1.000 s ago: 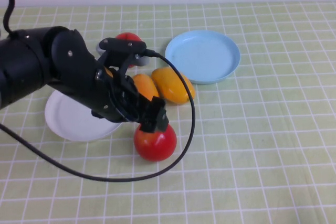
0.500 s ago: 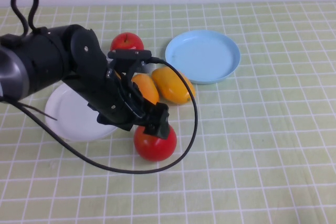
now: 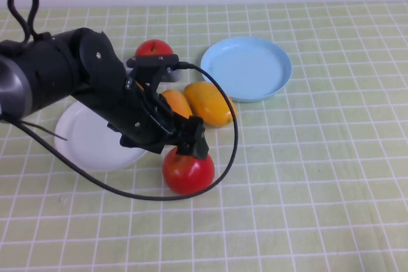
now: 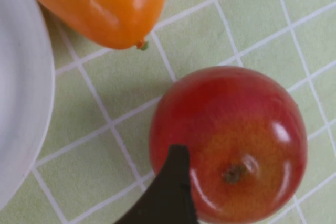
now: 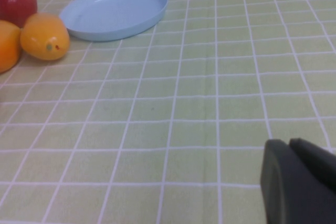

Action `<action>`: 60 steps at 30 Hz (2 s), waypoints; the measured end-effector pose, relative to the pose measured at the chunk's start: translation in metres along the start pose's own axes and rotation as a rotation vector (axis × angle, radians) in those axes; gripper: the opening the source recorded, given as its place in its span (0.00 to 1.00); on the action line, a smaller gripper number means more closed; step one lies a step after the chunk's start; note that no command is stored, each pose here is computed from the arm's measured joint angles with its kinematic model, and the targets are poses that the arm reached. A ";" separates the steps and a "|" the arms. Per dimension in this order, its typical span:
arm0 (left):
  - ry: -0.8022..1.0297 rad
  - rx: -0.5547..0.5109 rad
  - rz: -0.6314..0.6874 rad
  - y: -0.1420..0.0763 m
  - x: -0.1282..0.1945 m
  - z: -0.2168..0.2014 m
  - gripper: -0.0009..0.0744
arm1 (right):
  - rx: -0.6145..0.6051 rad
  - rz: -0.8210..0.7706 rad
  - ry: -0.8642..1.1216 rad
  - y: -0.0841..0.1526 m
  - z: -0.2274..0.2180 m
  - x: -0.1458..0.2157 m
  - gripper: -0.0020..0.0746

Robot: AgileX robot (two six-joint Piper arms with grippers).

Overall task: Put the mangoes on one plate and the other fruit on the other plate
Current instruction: Put one type of fruit in the left plate

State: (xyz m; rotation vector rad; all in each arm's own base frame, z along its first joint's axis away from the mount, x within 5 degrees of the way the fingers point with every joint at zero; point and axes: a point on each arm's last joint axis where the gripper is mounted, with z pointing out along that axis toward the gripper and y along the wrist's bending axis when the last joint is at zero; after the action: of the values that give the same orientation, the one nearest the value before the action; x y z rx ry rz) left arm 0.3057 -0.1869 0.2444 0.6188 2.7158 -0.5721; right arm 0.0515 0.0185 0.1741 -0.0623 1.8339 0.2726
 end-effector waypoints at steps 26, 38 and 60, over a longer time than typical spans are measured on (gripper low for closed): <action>0.058 0.070 -0.047 0.021 -0.003 0.034 0.90 | 0.001 0.000 -0.002 0.000 0.000 0.000 0.01; 0.065 0.076 0.018 0.021 -0.002 0.034 0.79 | 0.001 0.000 -0.002 0.000 0.000 0.000 0.01; 0.054 -0.286 0.062 0.085 -0.025 -0.048 0.79 | 0.001 0.000 -0.003 0.000 0.000 0.000 0.01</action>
State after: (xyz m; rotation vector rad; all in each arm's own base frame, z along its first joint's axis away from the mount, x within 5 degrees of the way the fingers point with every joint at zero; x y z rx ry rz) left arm 0.3581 -0.1040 0.2686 0.6471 2.7452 -0.1487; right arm 0.0516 0.0184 0.1744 -0.0610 1.8311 0.2715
